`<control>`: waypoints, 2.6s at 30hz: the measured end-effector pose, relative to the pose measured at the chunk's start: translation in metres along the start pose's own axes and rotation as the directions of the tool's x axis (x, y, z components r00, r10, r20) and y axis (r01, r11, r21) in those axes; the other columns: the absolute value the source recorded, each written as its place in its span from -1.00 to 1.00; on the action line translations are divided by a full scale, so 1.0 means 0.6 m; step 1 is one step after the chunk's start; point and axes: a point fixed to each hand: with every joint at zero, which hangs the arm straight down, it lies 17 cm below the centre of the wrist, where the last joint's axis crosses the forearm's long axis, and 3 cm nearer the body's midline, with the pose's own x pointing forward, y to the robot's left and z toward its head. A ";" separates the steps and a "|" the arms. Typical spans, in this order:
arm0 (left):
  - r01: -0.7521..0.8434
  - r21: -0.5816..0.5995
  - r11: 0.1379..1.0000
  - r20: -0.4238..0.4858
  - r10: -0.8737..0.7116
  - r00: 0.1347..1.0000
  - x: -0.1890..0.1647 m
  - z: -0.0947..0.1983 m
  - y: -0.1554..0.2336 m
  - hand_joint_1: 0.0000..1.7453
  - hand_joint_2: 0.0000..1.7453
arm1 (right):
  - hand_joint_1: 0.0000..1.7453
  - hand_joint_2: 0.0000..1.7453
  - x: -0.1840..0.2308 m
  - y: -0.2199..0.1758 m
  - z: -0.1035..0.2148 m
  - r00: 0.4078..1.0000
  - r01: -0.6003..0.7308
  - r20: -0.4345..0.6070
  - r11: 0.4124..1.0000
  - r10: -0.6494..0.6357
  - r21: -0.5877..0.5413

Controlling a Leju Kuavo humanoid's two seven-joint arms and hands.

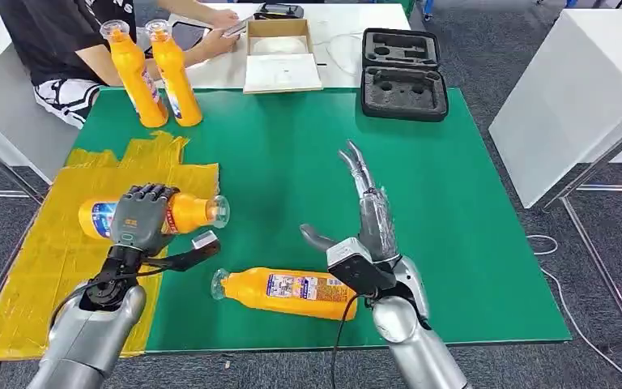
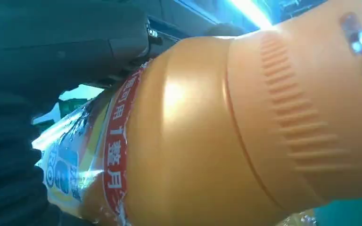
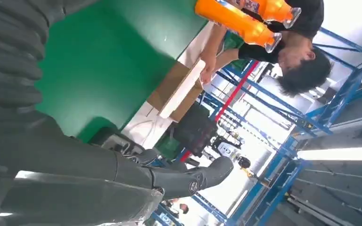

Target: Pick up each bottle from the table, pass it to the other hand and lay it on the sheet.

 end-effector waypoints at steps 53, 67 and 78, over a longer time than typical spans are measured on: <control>0.005 -0.418 0.908 -0.114 -0.057 0.992 -0.088 0.064 -0.200 -1.00 -1.00 | -1.00 1.00 0.013 0.056 -0.014 0.999 0.052 0.003 0.992 -0.053 0.118; -0.239 -0.287 0.928 -0.094 0.221 0.971 -0.012 0.045 -0.123 -1.00 -1.00 | -1.00 1.00 0.002 0.065 -0.001 0.999 0.032 -0.017 0.990 -0.030 0.135; -0.550 -0.081 0.832 -0.052 0.547 0.835 0.013 0.035 -0.013 -1.00 -1.00 | -1.00 1.00 -0.018 0.066 0.010 0.990 -0.130 -0.029 0.981 0.135 0.143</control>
